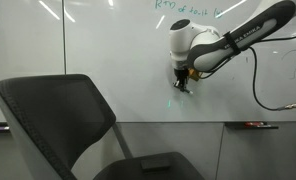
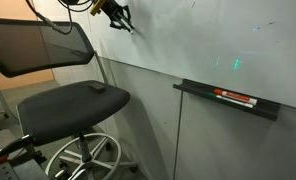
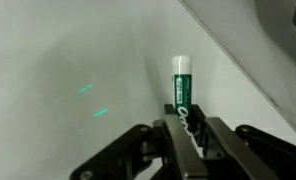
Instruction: Use the marker on the seat to write on the whiteboard.
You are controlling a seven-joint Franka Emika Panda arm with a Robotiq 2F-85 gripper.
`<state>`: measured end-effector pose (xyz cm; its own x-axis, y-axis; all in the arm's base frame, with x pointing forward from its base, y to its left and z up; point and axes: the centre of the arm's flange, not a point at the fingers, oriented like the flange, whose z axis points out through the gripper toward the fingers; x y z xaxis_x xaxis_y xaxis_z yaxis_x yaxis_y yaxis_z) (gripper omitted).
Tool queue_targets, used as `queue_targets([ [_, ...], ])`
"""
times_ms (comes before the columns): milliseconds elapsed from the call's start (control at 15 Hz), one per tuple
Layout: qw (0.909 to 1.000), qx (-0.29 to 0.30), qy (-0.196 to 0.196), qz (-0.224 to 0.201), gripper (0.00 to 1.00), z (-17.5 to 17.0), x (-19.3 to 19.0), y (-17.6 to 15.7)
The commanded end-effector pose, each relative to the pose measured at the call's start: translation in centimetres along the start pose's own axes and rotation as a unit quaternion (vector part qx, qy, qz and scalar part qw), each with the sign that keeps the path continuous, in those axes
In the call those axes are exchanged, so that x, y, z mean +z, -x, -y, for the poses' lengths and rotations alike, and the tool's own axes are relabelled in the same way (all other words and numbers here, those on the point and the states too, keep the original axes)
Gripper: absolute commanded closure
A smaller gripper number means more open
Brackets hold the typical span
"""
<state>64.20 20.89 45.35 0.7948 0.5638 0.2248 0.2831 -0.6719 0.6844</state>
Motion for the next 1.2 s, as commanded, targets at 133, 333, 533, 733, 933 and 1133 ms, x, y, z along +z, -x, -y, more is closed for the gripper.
queue_targets([
  [133,0.9987,0.031,0.025,-0.033,0.95,-1.5,-0.8,-1.6],
  [333,0.9973,0.042,0.033,-0.051,0.95,-2.1,-1.9,-2.3],
  [533,0.9957,0.047,0.037,-0.071,0.95,-2.7,-3.5,-3.0],
  [733,0.9953,0.048,0.035,-0.076,0.95,-2.6,-4.4,-3.4],
  [933,0.9957,0.042,0.032,-0.076,0.95,-2.3,-4.0,-3.4],
  [1133,0.9967,0.038,0.022,-0.068,0.95,-1.9,-2.8,-3.0],
])
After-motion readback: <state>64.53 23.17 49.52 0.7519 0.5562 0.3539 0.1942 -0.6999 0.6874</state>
